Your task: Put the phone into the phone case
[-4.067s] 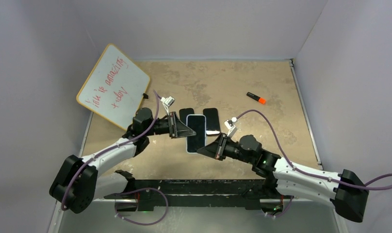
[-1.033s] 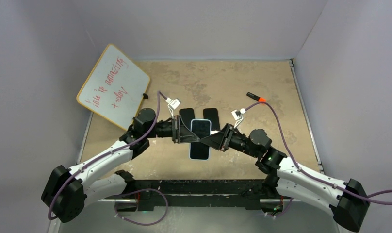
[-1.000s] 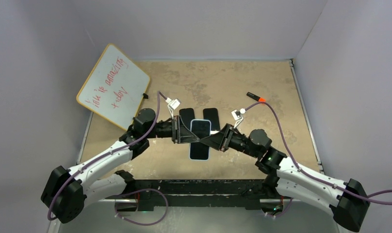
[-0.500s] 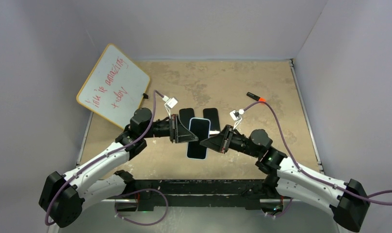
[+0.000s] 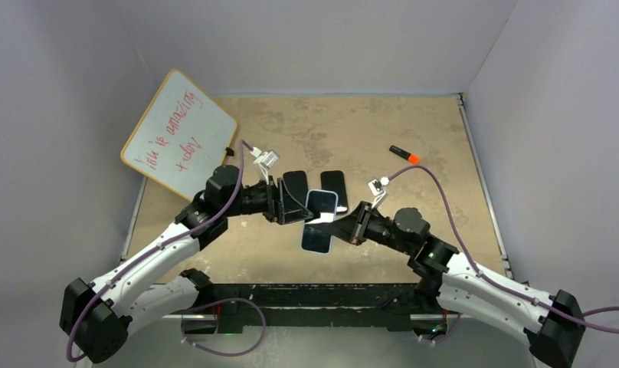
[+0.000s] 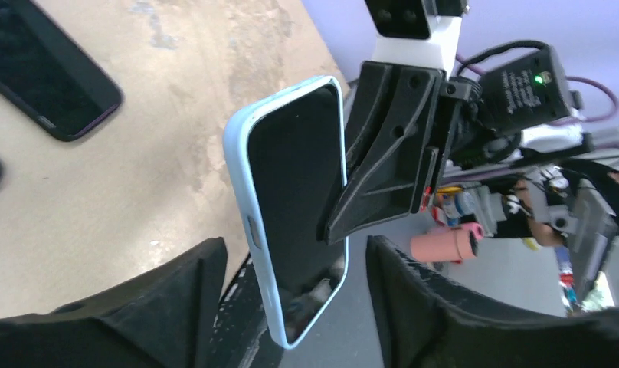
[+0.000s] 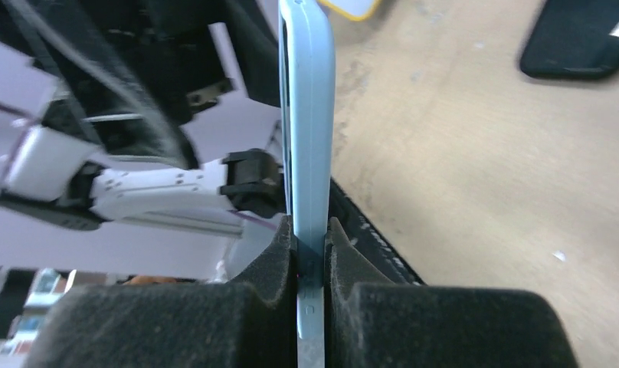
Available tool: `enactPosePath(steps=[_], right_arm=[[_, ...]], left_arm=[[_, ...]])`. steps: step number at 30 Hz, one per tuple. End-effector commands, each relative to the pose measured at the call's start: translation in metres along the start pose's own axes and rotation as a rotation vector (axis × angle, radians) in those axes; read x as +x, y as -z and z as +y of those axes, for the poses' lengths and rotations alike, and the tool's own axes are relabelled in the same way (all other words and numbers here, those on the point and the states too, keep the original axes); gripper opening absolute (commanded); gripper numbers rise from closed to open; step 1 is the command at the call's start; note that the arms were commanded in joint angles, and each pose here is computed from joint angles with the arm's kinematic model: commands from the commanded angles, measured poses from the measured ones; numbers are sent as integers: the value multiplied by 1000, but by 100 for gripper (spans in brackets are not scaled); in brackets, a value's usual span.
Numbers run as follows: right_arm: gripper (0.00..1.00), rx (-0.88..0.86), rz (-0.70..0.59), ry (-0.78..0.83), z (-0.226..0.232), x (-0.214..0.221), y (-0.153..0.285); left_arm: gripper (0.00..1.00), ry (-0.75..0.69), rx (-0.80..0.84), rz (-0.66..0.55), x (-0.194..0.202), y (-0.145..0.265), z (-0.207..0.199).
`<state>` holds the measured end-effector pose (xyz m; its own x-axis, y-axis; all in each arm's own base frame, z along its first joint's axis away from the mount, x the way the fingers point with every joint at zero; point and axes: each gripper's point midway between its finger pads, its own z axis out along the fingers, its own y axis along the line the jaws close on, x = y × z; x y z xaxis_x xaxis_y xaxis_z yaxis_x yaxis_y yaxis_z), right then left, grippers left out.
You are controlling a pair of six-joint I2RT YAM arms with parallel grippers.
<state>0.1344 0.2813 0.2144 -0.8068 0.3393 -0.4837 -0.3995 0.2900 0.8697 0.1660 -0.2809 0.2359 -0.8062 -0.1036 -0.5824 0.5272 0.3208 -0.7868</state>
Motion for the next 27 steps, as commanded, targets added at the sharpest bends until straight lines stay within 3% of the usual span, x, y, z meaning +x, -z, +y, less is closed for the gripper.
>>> enactPosePath(steps=[1,5,10,13,19,27], right_arm=[[0,177,-89,46,-20,-23,9],[0,407,-90,173,-48,-42,22],[0,637,8,331,-78,-64,37],[0,723,63,387,-96,-78,42],[0,893,119,460,-134,-115,53],[0,866,218,364,-174,-148,43]], left_arm=[[75,-94,-175,31,-2,5,28],[80,-149,-204,51,0,9,34],[81,-203,-329,67,7,18,63],[85,-206,-401,87,13,24,79],[91,-198,-392,71,16,26,77],[92,-223,-360,65,12,26,69]])
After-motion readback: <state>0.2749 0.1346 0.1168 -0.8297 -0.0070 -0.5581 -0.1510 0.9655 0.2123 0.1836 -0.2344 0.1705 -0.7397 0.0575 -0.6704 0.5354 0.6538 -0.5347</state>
